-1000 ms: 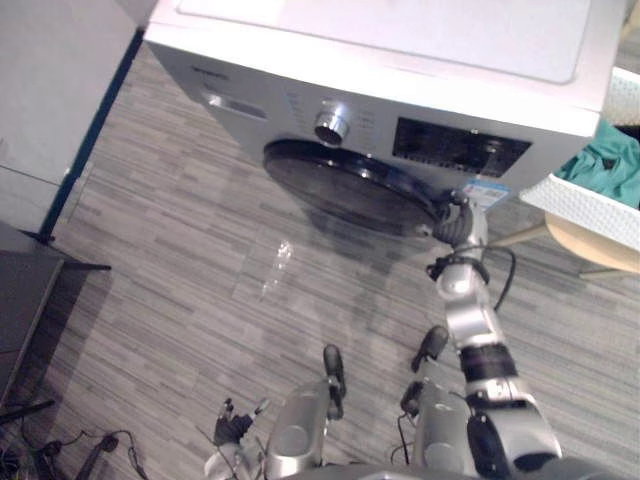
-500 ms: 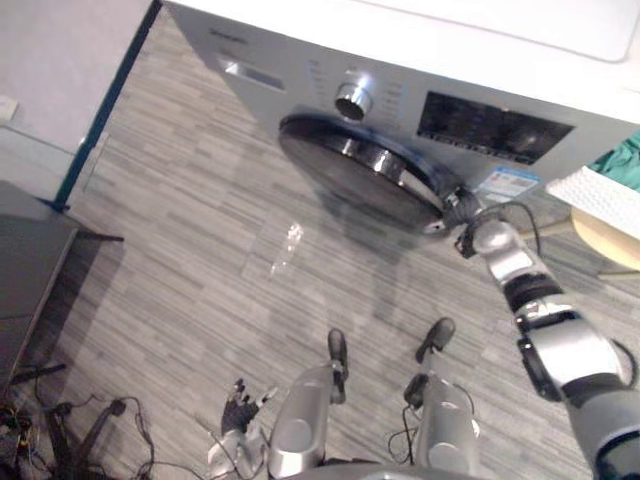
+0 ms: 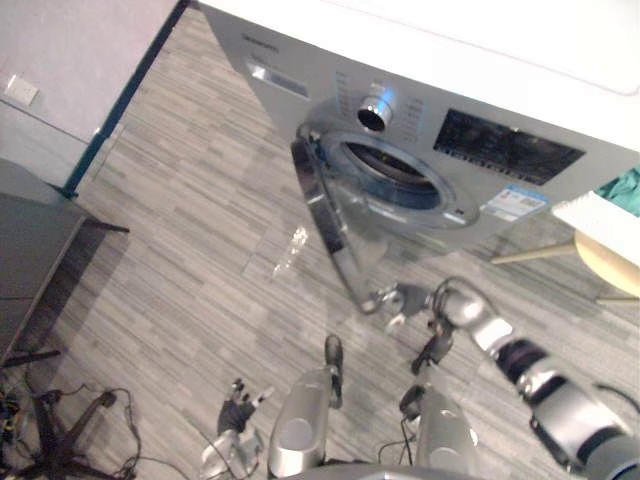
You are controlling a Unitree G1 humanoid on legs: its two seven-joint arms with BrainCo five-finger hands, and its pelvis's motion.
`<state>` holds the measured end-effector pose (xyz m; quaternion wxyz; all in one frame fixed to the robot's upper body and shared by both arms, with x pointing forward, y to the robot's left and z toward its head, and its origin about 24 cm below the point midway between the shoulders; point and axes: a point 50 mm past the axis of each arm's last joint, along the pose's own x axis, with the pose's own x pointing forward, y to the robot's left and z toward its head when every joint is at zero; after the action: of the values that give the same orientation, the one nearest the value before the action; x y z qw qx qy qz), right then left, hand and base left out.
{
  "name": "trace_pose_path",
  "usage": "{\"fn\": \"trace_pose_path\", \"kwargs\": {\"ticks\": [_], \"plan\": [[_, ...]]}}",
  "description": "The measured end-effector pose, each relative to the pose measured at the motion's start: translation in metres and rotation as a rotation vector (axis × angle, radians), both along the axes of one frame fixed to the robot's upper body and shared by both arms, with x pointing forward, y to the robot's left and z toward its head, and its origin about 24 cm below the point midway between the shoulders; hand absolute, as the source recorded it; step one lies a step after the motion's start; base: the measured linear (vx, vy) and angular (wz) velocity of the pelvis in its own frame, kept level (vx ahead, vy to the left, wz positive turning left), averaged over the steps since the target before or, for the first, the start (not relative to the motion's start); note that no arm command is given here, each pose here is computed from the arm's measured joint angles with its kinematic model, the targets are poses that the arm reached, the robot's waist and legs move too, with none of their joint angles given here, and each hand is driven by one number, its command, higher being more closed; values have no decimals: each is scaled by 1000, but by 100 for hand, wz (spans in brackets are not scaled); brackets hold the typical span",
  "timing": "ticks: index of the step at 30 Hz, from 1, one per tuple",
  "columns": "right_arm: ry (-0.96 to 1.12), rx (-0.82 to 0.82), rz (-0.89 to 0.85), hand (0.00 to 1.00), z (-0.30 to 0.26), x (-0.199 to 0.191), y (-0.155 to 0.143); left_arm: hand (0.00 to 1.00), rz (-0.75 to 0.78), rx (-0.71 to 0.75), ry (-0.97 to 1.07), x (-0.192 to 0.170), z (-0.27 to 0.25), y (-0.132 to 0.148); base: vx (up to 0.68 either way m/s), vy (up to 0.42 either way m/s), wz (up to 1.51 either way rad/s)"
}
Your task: Pick up the laundry basket with both hands and put the clothes into the washing machine.
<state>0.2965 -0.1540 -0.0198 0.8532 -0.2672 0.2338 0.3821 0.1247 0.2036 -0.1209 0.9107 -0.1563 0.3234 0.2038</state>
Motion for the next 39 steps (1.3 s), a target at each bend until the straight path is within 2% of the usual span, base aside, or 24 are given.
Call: {"fn": "trace_pose_path", "kwargs": {"ticks": [5, 9, 10, 14, 16, 18, 19, 21, 22, 24, 26, 27, 30, 33, 36, 38, 39], "plan": [[187, 104, -58, 0, -51, -51, 20, 0, 194, 148, -235, 21, 51, 51, -9, 50, 7], [257, 92, -204, 0, -76, -73, 11, 0, 281, 329, -506, 31, 123, 74, -59, 37, 4], [284, 47, -231, 0, -86, -83, 6, 0, 276, 420, -583, 34, 147, 77, -30, 32, 15], [386, -71, -282, 0, -112, -117, -4, 0, 152, 697, -714, 49, 202, 62, -7, 26, 18], [409, -87, -316, 0, -118, -126, -5, 0, 80, 745, -768, 56, 215, 48, 10, 22, 10], [434, -101, -361, 0, -124, -136, -5, 0, -128, 717, -871, 69, 227, 15, 11, 15, 1], [436, -102, -364, 0, -125, -137, -5, 0, -155, 713, -878, 70, 227, 12, 0, 0, 0], [450, -123, -359, 0, -129, -143, -1, 0, -399, 613, -929, 77, 223, -13, 36, 28, -10], [453, -126, -357, 0, -129, -144, 0, 0, -429, 591, -935, 78, 222, -16, 35, 25, -12], [458, -145, -337, 0, -130, -147, 0, 0, -675, 441, -913, 85, 202, -38, 29, 27, -5], [454, -146, -330, 0, -130, -147, 2, 0, -836, 360, -808, 91, 175, -43, 8, 28, -15], [449, -139, -328, 0, -130, -146, 4, 0, -880, 327, -716, 96, 156, -38, -7, 26, -24], [429, -127, -326, 0, -128, -142, 7, 0, -875, 330, -568, 112, 129, -22, -32, 11, -20], [368, -115, -334, 0, -122, -128, 15, 0, -848, 475, -445, 143, 122, -2, -90, 5, -11], [289, -97, -346, 0, -113, -112, 19, 0, -806, 685, -348, 172, 132, 25, -104, 15, -15], [236, -73, -359, 0, -106, -102, 21, 0, -763, 826, -293, 191, 152, 52, -132, 9, -18], [205, -60, -354, 0, -101, -94, 24, 0, -700, 903, -254, 200, 167, 75, -111, 5, -16]]}}
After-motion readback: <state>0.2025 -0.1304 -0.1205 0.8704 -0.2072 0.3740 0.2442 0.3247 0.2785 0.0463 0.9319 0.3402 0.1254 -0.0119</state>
